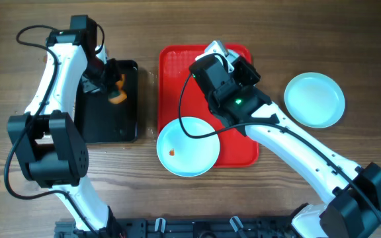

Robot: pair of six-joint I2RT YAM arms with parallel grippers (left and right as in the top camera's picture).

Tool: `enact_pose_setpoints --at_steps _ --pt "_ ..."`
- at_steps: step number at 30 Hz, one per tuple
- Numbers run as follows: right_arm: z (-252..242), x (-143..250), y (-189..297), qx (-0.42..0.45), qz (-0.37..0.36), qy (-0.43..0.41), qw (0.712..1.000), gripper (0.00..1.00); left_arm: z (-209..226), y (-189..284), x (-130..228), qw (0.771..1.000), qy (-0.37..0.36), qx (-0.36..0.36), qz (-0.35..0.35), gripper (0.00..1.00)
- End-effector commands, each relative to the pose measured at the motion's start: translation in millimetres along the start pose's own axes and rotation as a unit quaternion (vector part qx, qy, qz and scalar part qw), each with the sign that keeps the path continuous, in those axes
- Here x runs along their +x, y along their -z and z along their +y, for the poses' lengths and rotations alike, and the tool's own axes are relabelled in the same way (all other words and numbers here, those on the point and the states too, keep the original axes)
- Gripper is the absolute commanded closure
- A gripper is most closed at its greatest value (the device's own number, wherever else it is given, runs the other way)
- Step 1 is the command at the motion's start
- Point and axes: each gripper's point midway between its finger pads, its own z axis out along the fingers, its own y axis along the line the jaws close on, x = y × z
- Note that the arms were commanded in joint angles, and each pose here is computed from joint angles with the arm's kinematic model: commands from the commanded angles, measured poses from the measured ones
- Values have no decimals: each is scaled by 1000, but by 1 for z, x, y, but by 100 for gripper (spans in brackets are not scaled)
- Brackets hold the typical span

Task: Clean dirty plates on tray and stack at the side
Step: 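Tilt held plate toward left gripper and scrub its face with sponge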

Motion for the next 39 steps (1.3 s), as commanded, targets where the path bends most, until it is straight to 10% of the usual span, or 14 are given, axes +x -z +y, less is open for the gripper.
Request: enact_pose_setpoints --at_steps 1,17,39 --pt "12 5 -13 -76 13 -127 989 96 -45 4 2 994 -40 101 1 96" --pt "31 51 -58 -114 116 -207 965 96 -163 -3 33 964 -187 186 -16 96" --pt "30 63 -72 -83 139 -194 968 96 -236 -109 89 960 -131 237 -77 96"
